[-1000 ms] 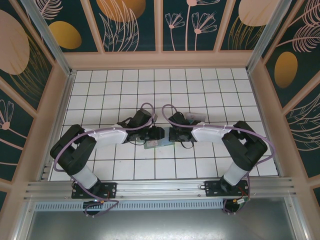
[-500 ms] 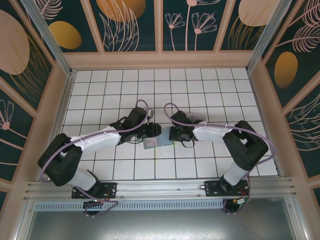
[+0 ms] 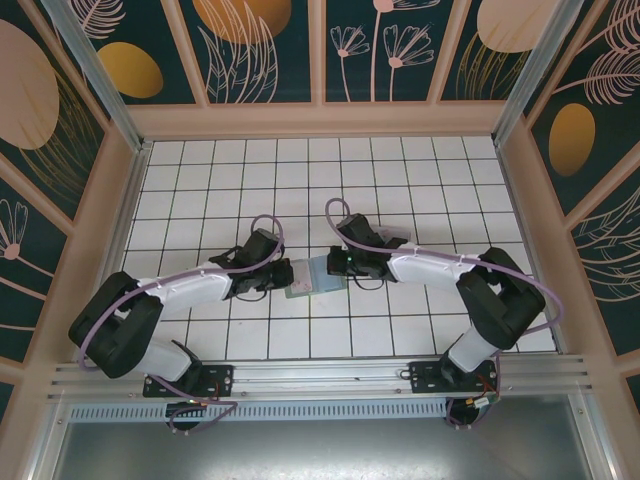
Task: Take the credit cards out of the card holder
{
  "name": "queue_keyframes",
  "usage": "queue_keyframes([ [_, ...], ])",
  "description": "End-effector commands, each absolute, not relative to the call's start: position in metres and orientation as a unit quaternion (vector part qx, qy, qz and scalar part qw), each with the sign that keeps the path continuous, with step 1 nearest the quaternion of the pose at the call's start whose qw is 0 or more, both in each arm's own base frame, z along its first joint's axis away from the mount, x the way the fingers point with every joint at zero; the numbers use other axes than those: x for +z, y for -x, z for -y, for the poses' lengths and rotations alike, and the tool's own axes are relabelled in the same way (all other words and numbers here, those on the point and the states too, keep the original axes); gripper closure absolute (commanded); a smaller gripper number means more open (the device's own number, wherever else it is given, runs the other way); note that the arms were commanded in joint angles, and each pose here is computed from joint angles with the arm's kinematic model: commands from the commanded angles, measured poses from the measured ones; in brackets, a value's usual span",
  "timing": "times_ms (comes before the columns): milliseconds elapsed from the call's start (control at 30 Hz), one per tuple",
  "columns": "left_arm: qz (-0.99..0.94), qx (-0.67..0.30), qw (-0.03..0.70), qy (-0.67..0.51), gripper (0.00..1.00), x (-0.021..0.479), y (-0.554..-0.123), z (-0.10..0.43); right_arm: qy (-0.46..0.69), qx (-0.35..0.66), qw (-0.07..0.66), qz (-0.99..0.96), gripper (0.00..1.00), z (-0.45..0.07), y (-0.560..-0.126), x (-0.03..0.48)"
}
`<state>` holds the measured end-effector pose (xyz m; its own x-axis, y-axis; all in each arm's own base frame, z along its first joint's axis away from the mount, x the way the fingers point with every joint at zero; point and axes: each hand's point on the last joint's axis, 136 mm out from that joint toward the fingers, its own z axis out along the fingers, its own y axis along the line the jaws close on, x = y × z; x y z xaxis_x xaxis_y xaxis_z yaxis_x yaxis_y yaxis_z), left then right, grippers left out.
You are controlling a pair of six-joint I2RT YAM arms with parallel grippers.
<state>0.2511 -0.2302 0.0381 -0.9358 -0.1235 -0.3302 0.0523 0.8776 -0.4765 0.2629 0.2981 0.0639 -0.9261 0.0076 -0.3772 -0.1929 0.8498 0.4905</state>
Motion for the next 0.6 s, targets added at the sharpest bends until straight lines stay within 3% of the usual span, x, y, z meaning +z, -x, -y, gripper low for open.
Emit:
queue_keyframes([
  [0,-0.952,-0.250,0.176,0.018,0.91,0.032,-0.251,0.231,0.068,0.304,0.177,-0.933,0.95,-0.323,-0.261,0.071],
  [567,-0.961,-0.237,0.143,0.020,0.94,0.009,-0.244,0.230,0.087,0.318,0.130,-0.935,0.85,-0.347,-0.245,0.050],
])
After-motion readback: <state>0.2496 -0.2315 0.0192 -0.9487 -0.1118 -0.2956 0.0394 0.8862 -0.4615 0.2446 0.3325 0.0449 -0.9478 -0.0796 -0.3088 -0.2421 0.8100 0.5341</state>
